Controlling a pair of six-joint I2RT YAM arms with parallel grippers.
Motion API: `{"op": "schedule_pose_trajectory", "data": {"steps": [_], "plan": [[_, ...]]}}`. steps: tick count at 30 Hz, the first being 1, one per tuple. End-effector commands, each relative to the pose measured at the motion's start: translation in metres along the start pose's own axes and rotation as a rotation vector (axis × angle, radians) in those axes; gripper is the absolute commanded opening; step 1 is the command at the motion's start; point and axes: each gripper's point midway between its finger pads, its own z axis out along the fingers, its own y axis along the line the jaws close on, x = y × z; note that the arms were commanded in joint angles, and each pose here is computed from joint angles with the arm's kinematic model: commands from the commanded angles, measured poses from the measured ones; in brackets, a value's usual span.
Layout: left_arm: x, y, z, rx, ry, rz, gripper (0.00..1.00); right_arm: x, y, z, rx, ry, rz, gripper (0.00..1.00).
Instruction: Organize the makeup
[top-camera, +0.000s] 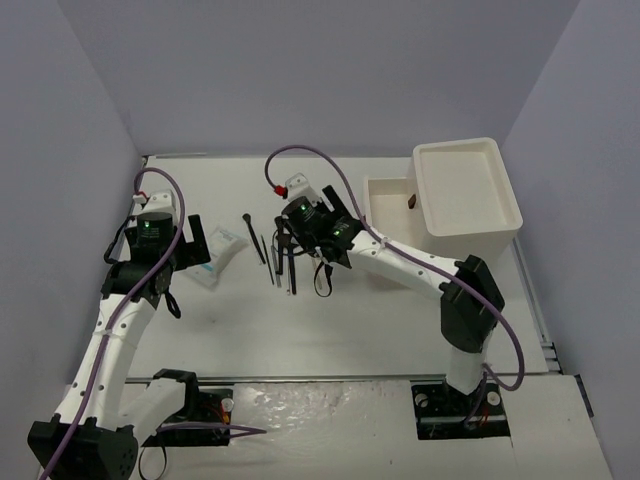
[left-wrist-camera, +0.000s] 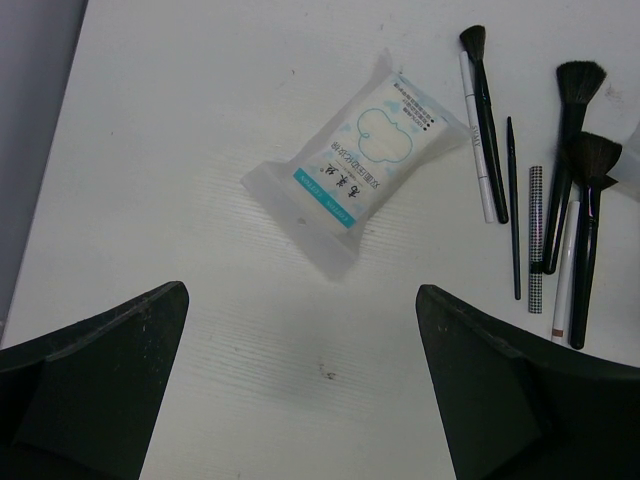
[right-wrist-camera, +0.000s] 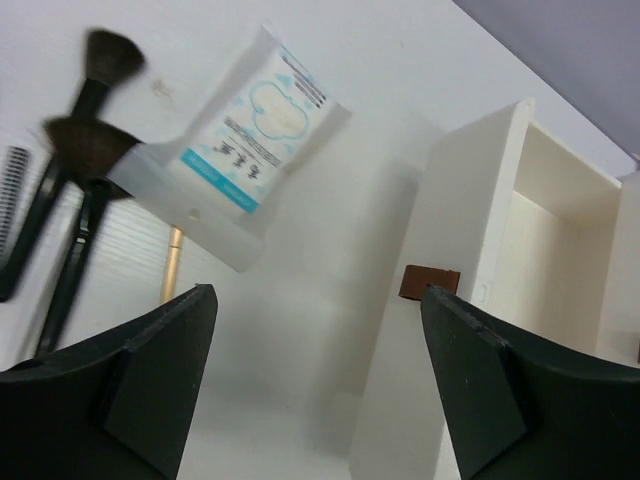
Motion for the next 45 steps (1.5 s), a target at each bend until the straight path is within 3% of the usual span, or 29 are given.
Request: {"op": "schedule_pose_trajectory", "data": {"steps": [1, 7, 19, 34, 37, 42, 45], "plan": [[-0.02, -0.002, 0.0, 0.011, -0.064, -0.031, 0.97, -0.053, 0.011, -0.041, -0.228, -0.12, 0.317, 0.83], [-0.019, -0.002, 0.001, 0.01, -0.059, -0.028, 0.97, -0.028, 0.052, -0.031, -0.346, -0.024, 0.415, 0.83], [-0.018, -0.002, 0.002, 0.004, -0.054, -0.024, 0.97, 0.026, 0.083, 0.022, -0.355, 0.11, 0.472, 0.53], [-0.017, -0.001, 0.003, -0.001, -0.052, -0.023, 0.97, 0.077, 0.112, 0.061, -0.36, 0.199, 0.476, 0.34], [-0.016, 0.0, 0.003, -0.003, -0.05, -0.023, 0.97, 0.088, 0.116, 0.064, -0.354, 0.22, 0.468, 0.28], [-0.017, 0.001, 0.003, -0.008, -0.052, -0.021, 0.97, 0.104, 0.115, 0.06, -0.337, 0.243, 0.456, 0.06], [-0.017, 0.001, 0.002, -0.009, -0.054, -0.023, 0.97, 0.112, 0.112, 0.05, -0.34, 0.252, 0.454, 0.01]]}}
